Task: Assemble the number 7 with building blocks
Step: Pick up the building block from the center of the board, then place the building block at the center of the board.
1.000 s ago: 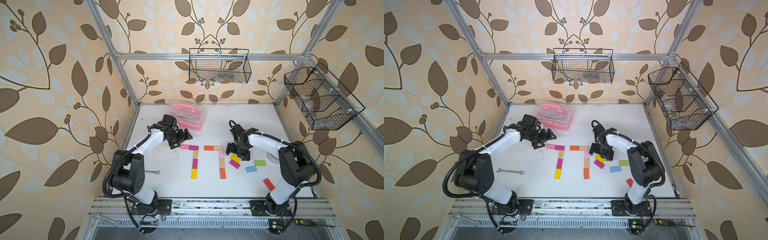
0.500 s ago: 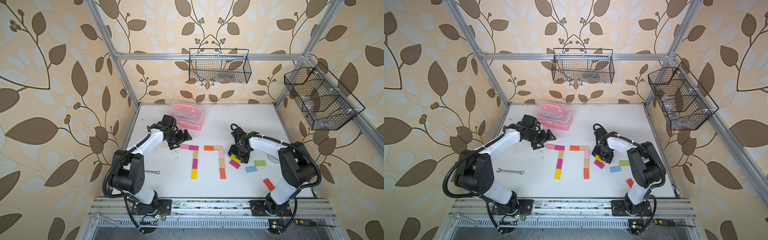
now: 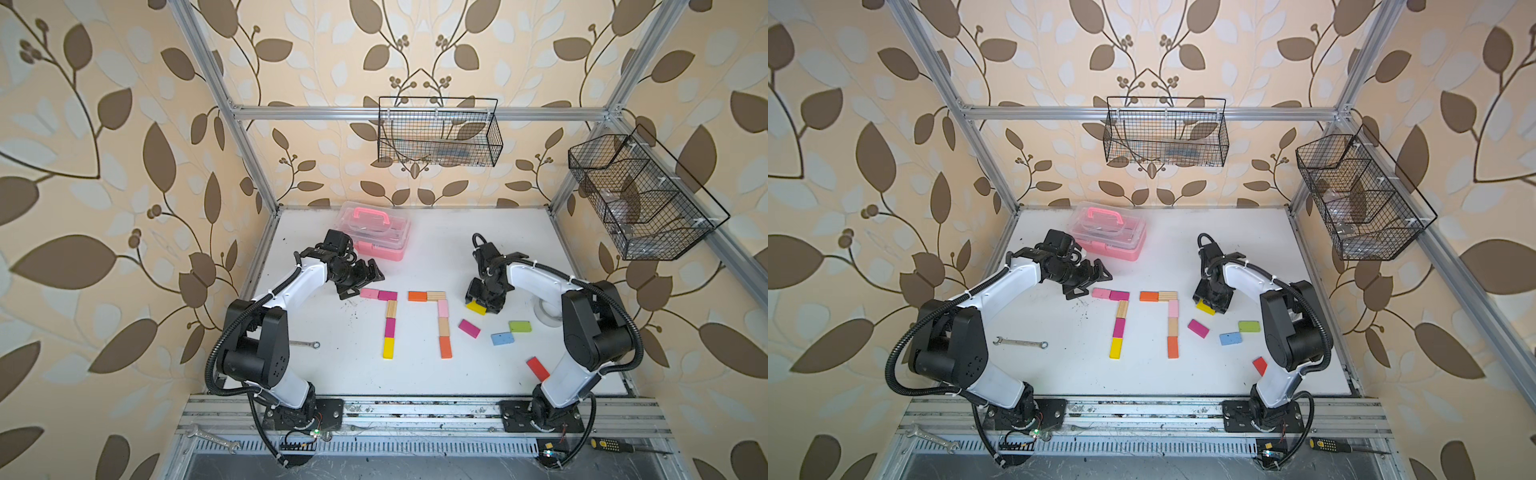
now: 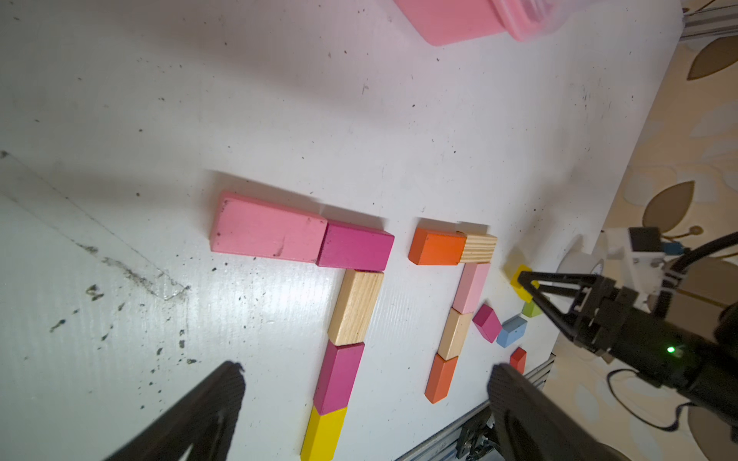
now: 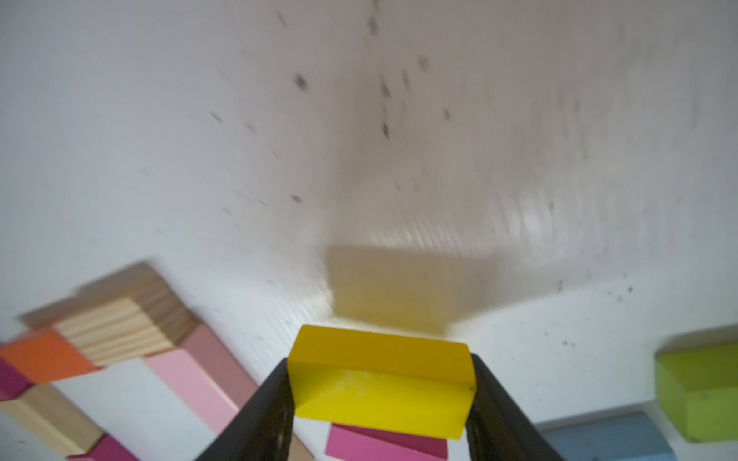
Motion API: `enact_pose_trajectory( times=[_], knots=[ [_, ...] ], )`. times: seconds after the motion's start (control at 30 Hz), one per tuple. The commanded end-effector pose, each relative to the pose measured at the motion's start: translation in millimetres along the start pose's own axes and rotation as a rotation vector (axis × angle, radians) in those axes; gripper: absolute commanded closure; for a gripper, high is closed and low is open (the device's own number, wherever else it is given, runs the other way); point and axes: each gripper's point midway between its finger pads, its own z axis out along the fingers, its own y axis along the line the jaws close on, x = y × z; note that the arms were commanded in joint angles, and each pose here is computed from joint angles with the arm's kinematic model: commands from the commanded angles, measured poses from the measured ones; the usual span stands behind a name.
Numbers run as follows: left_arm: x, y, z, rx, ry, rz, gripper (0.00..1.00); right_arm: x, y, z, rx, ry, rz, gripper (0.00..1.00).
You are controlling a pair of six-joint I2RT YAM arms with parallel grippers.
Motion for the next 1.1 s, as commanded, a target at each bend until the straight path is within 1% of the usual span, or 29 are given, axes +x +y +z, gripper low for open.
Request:
enact_pose_trajectory(
  times=[0.0,0.03,0.1,0.2,0.33,0.43,0.53,0.77,1.07],
  knots=[
    [-10.4,-8.2,-12.6,0.009,-0.036,0.033,0.02,-26.0,14.5,-18.9,0.018,-0.003,-0.267,0.42],
    [-10.4,-8.2,-12.5,0.009,-0.036,0.033,0.01,-32.1,16.6,-21.7,0.033,-0.004,-0.309,0.42],
    [-10.9,-8.0,-12.0,0.008,-0.034,0.032,0.02,-38.6,26.2,-21.3,0.019,0.018,-0.397,0.42],
    [-12.2,-9.2,-10.9,0.01,-0.03,0.028,0.02,-43.0,31.6,-13.5,0.021,0.048,-0.469,0.42],
    [-13.4,-10.1,-11.9,0.004,-0.025,0.029,0.02,-41.9,36.2,1.1,0.005,0.079,-0.531,0.42],
    [-13.1,-9.1,-12.2,-0.003,-0.022,0.028,0.02,-35.1,43.5,10.4,-0.014,0.101,-0.56,0.43],
    [-13.3,-8.3,-11.8,-0.007,-0.022,0.026,0.02,-23.6,50.2,20.5,-0.003,0.128,-0.59,0.43],
    [-14.0,-9.0,-12.3,-0.009,-0.02,0.027,0.02,-9.4,49.7,36.6,-0.003,0.157,-0.547,0.42],
    [-14.7,-11.0,-13.0,-0.005,-0.018,0.034,0.02,-10.2,38.5,41.9,0.04,0.153,-0.49,0.42]
  ],
)
